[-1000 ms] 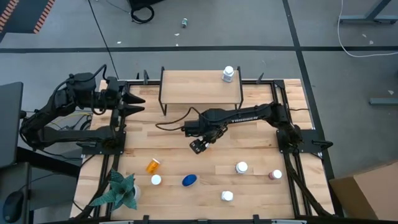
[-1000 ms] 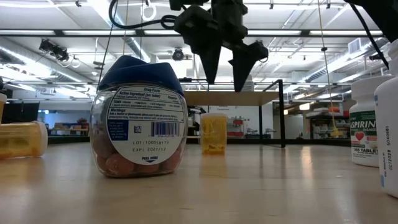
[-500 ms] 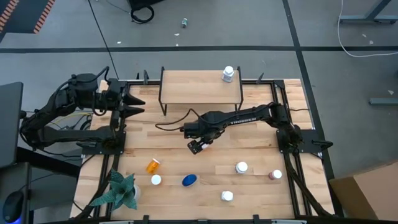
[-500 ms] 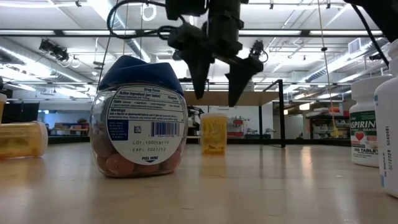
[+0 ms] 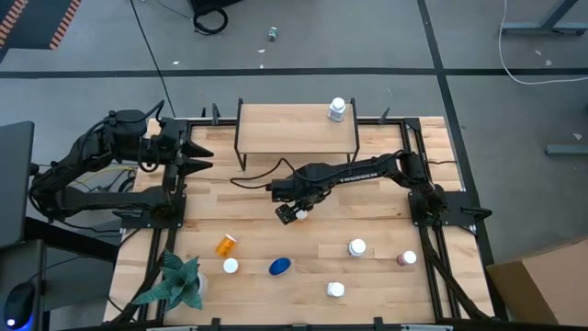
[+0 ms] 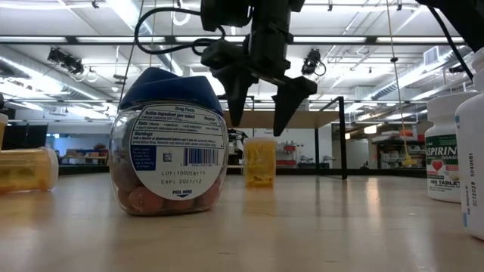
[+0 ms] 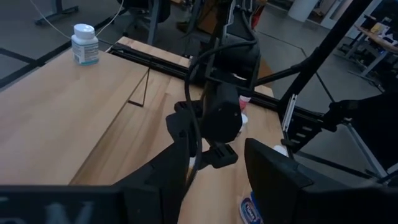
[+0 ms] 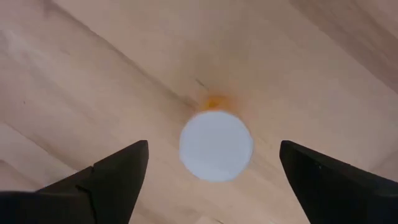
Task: Pick and place medicine bottles onto shelf by color
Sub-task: Put the top orange pill bottle on the shelf
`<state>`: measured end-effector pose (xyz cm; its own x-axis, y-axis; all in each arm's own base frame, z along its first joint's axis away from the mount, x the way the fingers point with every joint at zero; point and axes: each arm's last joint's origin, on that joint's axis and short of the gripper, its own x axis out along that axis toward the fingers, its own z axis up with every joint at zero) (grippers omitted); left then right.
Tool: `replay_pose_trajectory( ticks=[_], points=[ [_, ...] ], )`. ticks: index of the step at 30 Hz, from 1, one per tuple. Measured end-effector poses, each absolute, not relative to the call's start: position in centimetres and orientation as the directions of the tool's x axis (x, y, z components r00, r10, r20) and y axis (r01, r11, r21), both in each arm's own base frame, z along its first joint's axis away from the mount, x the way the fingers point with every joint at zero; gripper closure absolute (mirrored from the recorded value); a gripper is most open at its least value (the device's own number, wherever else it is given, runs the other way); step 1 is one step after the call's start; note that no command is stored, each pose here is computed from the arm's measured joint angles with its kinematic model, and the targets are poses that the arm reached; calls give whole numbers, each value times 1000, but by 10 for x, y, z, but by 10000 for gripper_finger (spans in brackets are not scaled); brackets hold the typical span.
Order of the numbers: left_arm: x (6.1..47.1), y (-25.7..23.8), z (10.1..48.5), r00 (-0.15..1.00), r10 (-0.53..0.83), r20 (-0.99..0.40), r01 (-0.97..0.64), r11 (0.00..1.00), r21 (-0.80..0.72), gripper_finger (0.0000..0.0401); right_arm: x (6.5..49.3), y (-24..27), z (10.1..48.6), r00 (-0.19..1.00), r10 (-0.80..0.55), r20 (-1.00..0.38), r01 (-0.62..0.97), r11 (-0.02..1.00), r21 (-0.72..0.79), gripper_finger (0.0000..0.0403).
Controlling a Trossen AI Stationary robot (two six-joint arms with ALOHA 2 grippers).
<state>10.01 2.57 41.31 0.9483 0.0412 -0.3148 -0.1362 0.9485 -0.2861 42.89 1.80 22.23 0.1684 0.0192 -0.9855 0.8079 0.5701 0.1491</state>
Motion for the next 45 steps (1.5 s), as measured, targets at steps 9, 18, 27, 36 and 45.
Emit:
replay_pose_trajectory(
  ticks=[9,18,27,36,45],
  points=[
    [100,26,413,948,42,-316,-137,948,-286,235,425,10,204,139,84,-987,838,521,162,42],
    [99,25,410,939,40,-342,-145,946,-290,237,428,11,202,169,82,-982,839,511,187,43],
    [99,26,410,938,42,-343,-149,945,-291,241,428,12,202,171,83,-982,837,513,189,77],
    [99,25,410,937,42,-348,-151,944,-292,243,428,12,202,170,98,-981,830,522,196,100],
    [99,25,410,937,42,-348,-151,944,-293,244,428,12,202,170,106,-980,821,535,200,101]
  ],
)
